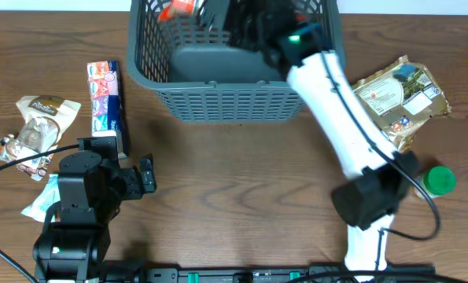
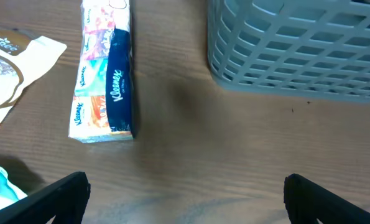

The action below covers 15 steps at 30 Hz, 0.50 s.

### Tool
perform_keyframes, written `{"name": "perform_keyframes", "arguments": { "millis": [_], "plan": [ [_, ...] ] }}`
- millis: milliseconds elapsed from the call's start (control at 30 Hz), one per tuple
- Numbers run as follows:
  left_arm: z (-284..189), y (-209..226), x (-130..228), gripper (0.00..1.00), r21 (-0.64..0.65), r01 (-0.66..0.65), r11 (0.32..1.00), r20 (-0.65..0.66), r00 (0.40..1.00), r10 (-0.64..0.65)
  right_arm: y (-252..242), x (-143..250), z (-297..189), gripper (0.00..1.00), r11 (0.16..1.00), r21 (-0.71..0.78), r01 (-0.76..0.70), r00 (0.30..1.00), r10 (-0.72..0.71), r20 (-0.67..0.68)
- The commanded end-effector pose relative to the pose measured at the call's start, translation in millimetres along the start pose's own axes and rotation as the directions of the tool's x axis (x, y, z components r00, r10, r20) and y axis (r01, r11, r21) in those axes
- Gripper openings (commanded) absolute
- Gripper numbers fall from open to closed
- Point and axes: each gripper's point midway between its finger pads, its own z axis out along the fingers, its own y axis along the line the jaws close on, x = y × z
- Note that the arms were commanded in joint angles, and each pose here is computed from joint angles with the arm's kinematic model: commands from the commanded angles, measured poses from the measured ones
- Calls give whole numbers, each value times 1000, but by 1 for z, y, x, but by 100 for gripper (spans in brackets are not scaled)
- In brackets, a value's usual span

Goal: Pack container
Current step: 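Lift the spaghetti packet and drop it into the grey basket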

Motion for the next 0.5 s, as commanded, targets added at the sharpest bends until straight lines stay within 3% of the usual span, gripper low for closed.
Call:
{"name": "perform_keyframes", "arguments": {
  "millis": [0,200,233,267,367,400,467],
  "plan": [
    [-6,0,-8,99,0,8,1000,24,1000,-8,-5,6,3,1,1000,2,24,1000,-24,-19],
    [-6,0,-8,98,0,8,1000,23,1000,-8,20,36,32,1,996,-94,6,996,-14,-89],
    [-6,0,-8,99,0,8,1000,23,1000,-8,21,38,33,7,995,-98,2,996,-11,-92],
    [-6,0,-8,99,0,8,1000,23,1000,-8,20,39,33,24,995,-98,-4,996,-5,-94],
    [-6,0,-8,99,0,8,1000,23,1000,-8,18,38,31,43,996,-92,-6,996,-3,-91],
    [-6,0,-8,99,0,8,1000,23,1000,-8,17,37,29,59,996,-89,-5,996,-3,-90],
    [-6,0,-8,98,0,8,1000,23,1000,-8,14,35,25,66,997,-82,-13,996,6,-86]
  ]
}}
